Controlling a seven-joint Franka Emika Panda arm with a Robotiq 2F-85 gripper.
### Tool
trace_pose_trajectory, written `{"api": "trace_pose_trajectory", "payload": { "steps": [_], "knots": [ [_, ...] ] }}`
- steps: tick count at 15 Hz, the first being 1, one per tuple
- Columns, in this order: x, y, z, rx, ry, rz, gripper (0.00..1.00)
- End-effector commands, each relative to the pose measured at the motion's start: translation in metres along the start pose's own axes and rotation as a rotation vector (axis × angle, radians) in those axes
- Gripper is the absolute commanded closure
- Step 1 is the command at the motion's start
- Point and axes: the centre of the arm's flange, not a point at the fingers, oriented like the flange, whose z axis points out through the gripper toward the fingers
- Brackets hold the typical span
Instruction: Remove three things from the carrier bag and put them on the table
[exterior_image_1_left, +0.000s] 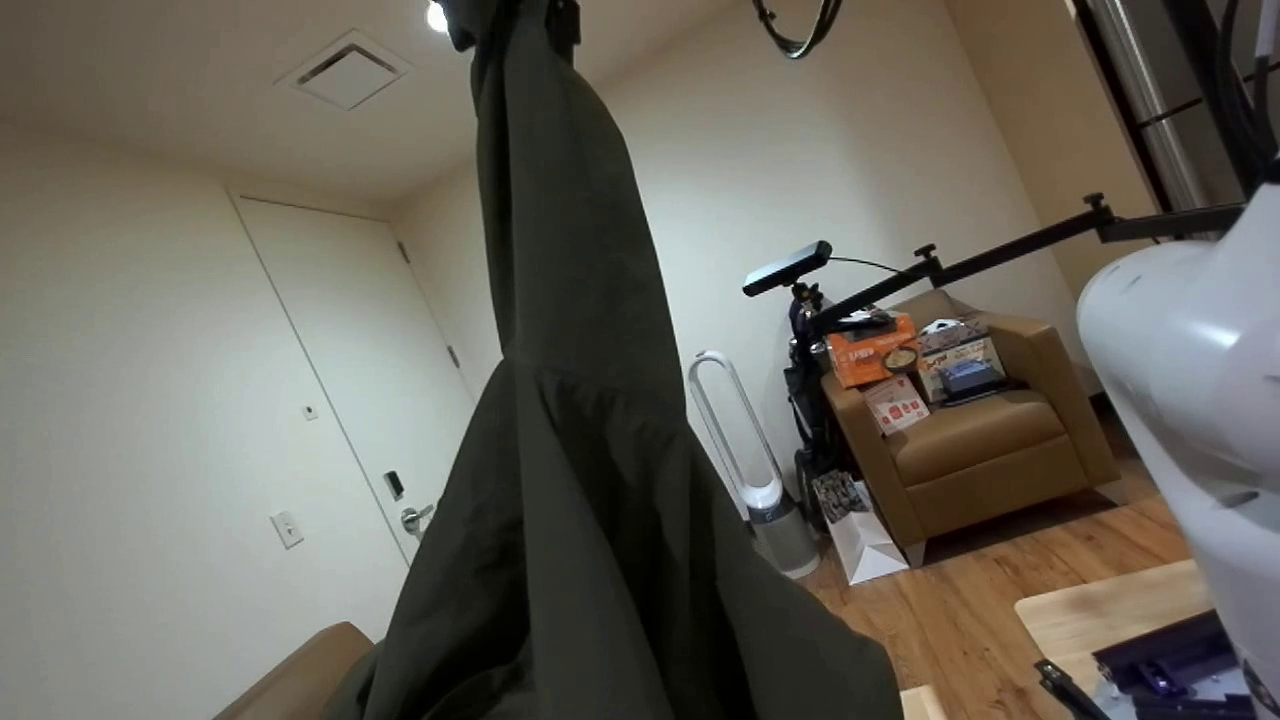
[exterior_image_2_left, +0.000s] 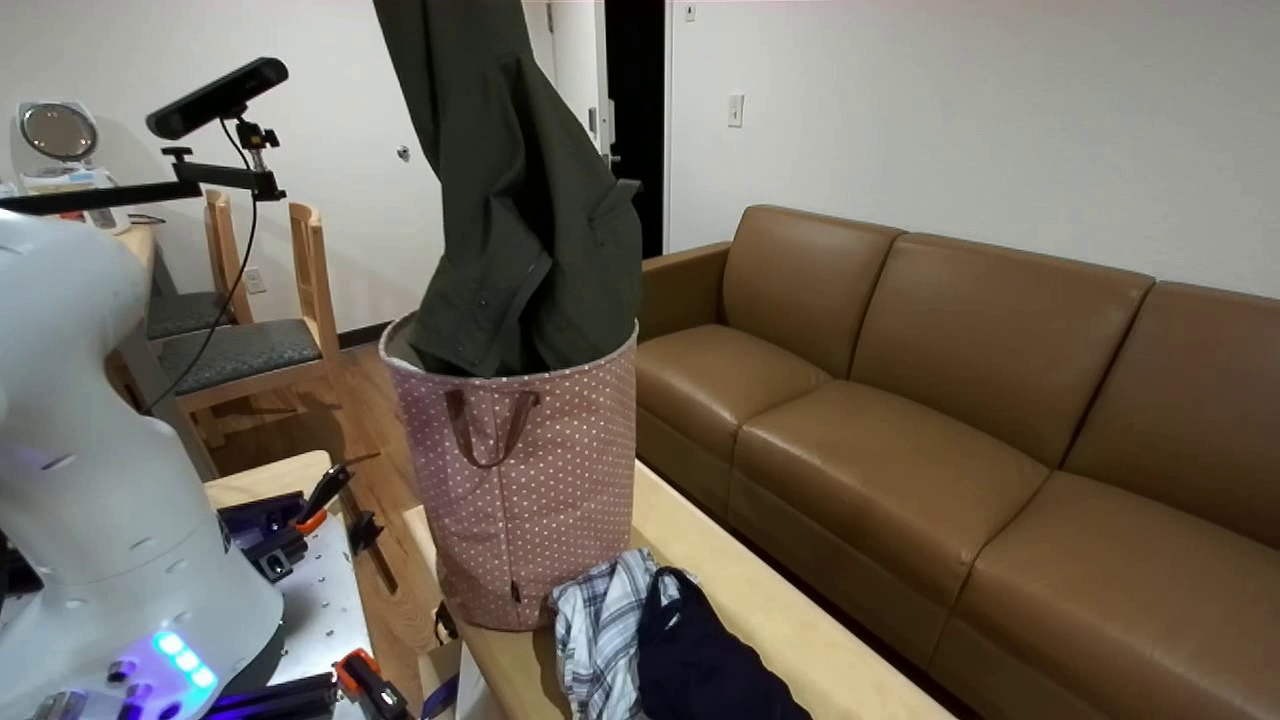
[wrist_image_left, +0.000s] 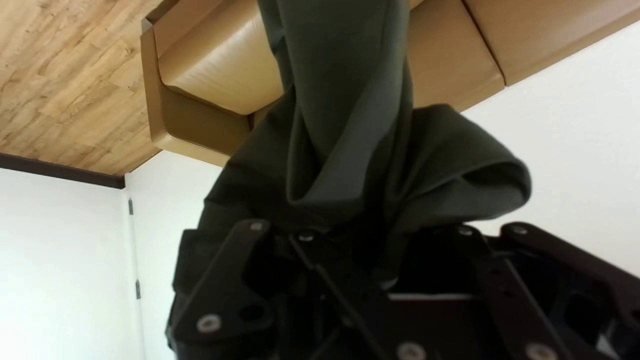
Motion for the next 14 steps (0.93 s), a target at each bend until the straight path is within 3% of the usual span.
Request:
{"api": "trace_pose_trajectory", "payload": {
  "steps": [1,9,12,14],
  "knots": [
    [0.045,0.008,-0.034,-0.027,0.108,0.121,0.94],
    [0.128,0.101,-0.160,-0.057,0.296,0.485,0.94],
    [0.140,0.122,-0.167,-0.079,0.384,0.588,0.94],
    [0.144,0.128,-0.146,-0.100,0.382,0.594,0.94]
  ]
}}
